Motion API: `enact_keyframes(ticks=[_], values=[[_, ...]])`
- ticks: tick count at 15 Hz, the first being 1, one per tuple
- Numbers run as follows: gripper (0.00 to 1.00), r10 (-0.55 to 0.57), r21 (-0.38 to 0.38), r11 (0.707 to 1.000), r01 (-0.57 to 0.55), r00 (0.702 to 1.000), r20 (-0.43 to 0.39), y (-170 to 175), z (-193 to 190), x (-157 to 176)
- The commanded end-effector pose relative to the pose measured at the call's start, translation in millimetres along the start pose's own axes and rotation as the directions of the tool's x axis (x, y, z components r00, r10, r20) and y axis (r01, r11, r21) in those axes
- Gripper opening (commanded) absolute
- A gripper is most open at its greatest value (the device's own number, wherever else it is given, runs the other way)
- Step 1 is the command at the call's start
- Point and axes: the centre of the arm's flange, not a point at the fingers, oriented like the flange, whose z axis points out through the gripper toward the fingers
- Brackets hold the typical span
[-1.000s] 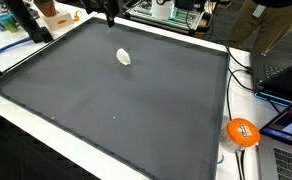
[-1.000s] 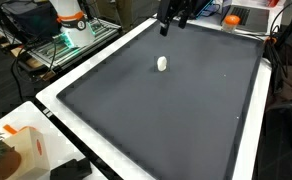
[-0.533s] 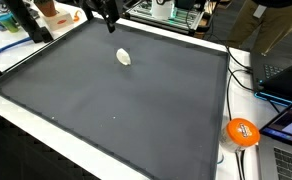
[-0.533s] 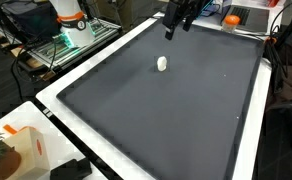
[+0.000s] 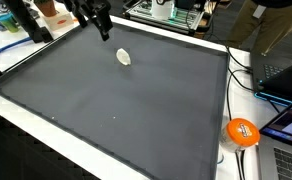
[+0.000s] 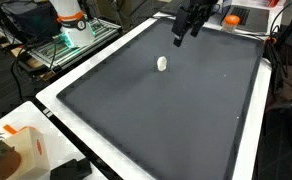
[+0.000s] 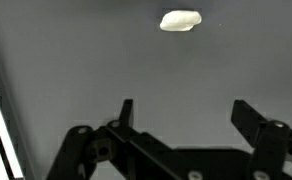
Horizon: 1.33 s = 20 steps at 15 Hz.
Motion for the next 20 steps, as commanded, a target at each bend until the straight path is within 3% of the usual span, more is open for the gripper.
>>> enact_keyframes(ticks=[1,8,12,20], values=[[1.00,0.010,0.002,1.000,-0.010,1.000,0.002,0,7,17],[1.00,0.001,-0.006,1.000,-0.001,1.000,-0.021,-9,15,39],[1.00,-0.020,-0.056,0.998,0.026,0.994,0.111,-11,20,31],[1.00,-0.026,-0.040,0.998,0.038,0.965,0.259,-13,39,38]])
